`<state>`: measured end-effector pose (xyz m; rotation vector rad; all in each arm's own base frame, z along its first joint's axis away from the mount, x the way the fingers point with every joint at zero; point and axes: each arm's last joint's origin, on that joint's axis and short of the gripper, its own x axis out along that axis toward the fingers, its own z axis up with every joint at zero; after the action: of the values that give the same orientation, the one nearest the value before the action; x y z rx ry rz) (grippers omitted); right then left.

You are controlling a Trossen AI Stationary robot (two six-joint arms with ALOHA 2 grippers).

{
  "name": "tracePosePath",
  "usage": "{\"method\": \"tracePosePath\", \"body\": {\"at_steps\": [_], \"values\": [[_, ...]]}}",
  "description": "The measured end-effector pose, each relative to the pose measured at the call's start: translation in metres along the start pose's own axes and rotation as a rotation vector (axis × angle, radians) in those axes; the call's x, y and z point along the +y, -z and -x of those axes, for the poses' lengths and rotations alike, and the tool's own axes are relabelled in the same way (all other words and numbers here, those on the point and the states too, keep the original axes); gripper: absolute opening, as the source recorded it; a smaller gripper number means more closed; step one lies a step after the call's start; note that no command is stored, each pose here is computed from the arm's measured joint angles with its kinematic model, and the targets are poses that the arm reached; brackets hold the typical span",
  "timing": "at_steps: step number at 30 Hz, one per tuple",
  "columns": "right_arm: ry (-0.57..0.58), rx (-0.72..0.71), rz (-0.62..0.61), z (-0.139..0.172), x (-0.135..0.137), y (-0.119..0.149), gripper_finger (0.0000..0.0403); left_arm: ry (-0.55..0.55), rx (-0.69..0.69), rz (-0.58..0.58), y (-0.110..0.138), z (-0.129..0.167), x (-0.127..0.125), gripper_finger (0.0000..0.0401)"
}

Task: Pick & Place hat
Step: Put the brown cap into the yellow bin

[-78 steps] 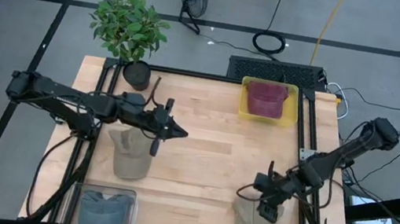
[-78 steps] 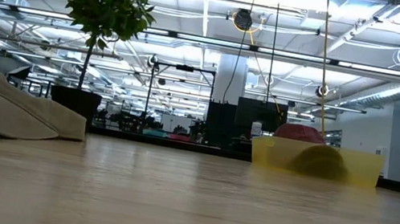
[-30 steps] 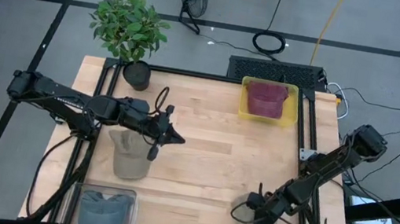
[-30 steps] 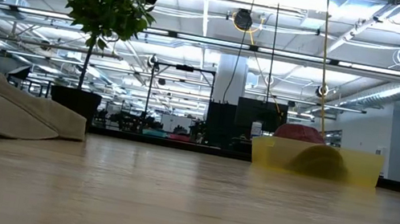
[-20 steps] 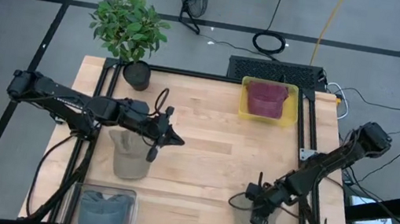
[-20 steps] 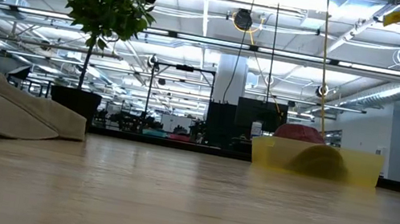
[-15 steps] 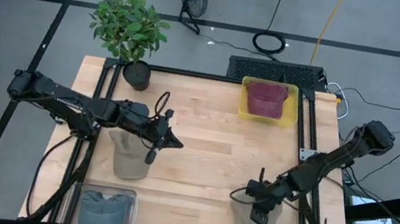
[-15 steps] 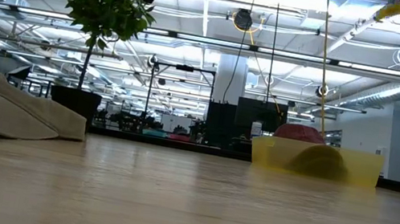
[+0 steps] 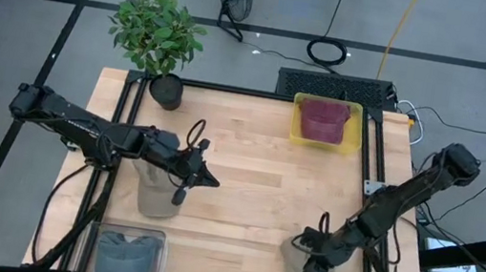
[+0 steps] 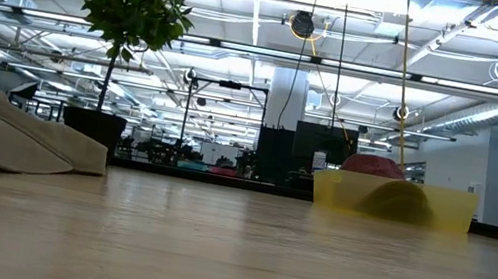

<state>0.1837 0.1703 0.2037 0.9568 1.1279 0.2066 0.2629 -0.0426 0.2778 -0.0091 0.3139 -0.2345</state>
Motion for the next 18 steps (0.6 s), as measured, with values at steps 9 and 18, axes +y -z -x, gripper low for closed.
{"method": "tracePosePath", "body": {"at_steps": [9,18], "values": [[0.117,0.087,-0.019,-0.028,-0.016,0.002,0.0186,-0.030,0.008,0.007,0.001,-0.001,-0.006,0.0010],[0.120,0.121,-0.024,-0.031,-0.017,0.003,0.0184,-0.034,0.007,0.000,0.001,-0.001,-0.009,0.0010]]}}
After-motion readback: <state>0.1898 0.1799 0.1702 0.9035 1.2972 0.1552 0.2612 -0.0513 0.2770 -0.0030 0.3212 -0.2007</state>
